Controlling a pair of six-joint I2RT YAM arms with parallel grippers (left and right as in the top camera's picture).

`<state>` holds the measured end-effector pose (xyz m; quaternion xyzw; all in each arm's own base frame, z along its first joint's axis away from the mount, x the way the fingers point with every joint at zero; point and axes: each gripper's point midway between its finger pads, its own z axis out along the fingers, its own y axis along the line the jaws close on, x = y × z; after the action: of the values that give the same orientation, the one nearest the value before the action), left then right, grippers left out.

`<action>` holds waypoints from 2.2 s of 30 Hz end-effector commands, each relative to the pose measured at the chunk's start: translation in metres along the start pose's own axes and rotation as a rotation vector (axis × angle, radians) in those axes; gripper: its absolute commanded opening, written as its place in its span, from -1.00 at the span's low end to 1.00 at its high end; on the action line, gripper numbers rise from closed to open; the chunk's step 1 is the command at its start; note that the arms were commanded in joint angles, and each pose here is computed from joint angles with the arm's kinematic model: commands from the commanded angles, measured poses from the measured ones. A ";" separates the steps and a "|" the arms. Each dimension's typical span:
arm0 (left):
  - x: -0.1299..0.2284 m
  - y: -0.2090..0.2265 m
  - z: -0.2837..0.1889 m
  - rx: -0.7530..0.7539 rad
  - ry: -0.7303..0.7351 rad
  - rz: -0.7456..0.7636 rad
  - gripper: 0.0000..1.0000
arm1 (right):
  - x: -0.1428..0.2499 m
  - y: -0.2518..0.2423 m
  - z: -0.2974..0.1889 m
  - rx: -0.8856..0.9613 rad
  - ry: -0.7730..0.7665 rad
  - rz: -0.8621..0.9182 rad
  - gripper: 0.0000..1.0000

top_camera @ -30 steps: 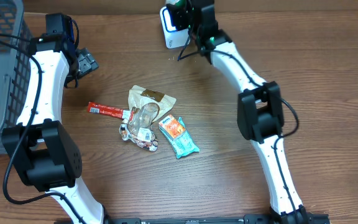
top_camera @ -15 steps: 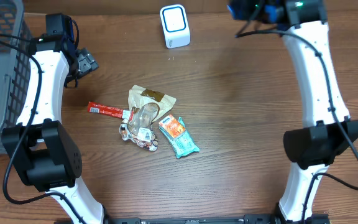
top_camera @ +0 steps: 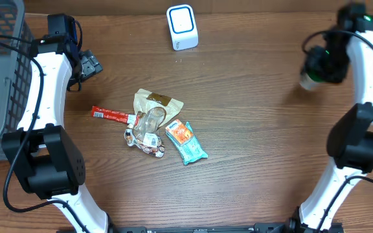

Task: Scan the item barcode
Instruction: 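Carry the green-capped bottle right and set it on the table, then swing the right gripper over the orange Kleenex pack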

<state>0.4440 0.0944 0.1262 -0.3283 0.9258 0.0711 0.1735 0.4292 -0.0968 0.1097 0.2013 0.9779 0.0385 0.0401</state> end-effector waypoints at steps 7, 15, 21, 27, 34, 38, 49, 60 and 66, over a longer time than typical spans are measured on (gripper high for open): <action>-0.006 -0.006 -0.008 0.020 -0.022 -0.006 0.99 | 0.018 -0.095 0.035 0.040 0.059 0.306 -0.81; -0.006 -0.006 -0.008 0.020 -0.022 -0.006 1.00 | 0.024 -0.143 0.040 0.043 0.052 0.501 -0.50; -0.006 -0.006 -0.008 0.020 -0.022 -0.006 1.00 | 0.023 -0.145 0.040 0.043 0.046 0.506 0.33; -0.006 -0.006 -0.008 0.020 -0.022 -0.006 0.99 | 0.023 -0.145 0.040 0.043 0.046 0.504 0.76; -0.006 -0.006 -0.008 0.020 -0.022 -0.006 1.00 | 0.023 -0.145 0.040 0.043 0.045 0.503 0.90; -0.006 -0.006 -0.008 0.020 -0.022 -0.005 1.00 | 0.023 -0.145 0.040 0.043 0.046 0.503 0.92; -0.006 -0.006 -0.008 0.020 -0.022 -0.005 1.00 | -0.019 -0.112 -0.027 -0.054 -0.092 0.438 0.92; -0.006 -0.006 -0.008 0.020 -0.022 -0.006 0.99 | 0.016 0.076 -0.053 -0.378 0.025 -0.126 0.62; -0.006 -0.006 -0.008 0.020 -0.022 -0.005 1.00 | 0.072 0.185 -0.047 -0.401 0.076 -0.468 0.45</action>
<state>0.4441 0.0944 0.1263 -0.3283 0.9257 0.0711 0.1737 0.4357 0.0369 0.1515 0.0632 0.9768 0.2022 0.0323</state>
